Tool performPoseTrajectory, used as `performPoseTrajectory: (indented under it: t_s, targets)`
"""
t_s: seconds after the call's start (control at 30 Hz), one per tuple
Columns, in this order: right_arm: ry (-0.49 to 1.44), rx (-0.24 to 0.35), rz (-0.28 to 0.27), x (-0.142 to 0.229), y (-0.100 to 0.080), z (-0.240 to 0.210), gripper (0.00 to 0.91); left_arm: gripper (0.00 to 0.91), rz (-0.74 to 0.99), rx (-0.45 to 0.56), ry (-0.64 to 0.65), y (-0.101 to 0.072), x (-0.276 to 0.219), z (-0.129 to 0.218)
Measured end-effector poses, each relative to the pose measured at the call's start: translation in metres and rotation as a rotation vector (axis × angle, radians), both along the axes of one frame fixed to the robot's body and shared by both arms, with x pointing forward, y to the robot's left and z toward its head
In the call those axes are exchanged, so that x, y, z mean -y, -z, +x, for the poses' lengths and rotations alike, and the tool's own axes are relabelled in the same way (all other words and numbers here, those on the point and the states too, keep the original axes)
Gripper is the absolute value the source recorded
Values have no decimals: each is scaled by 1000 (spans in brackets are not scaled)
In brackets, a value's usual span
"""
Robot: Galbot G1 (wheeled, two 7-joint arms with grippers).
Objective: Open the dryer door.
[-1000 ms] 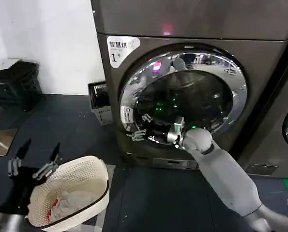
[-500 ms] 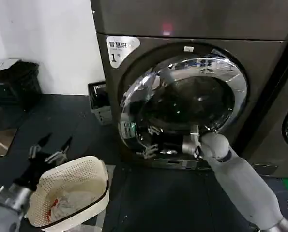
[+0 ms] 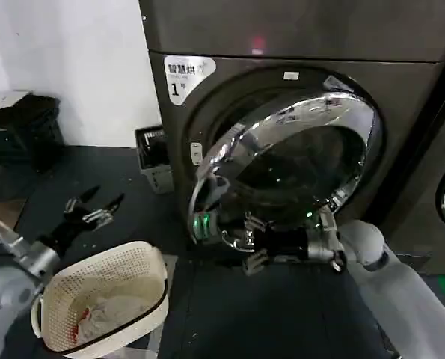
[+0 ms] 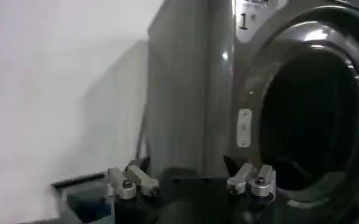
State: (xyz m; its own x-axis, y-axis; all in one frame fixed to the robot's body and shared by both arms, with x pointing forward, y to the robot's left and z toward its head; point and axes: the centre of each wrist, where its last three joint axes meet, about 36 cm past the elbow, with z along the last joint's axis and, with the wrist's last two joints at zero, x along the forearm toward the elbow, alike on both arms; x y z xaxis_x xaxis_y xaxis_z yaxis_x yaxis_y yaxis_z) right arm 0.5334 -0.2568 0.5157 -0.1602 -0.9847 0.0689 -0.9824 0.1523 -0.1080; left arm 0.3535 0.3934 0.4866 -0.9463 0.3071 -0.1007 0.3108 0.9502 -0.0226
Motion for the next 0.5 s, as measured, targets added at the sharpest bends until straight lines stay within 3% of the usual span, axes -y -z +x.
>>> performPoseTrajectory:
  t_s: [0.2,0.5]
  targets:
    - [-36,-4,-19,17,0,-19,907,907,9,-33,50,-1,-18,44]
    - [-111,3,-32,36,-4,-45,907,907,6,-73,228,-4,-42,89]
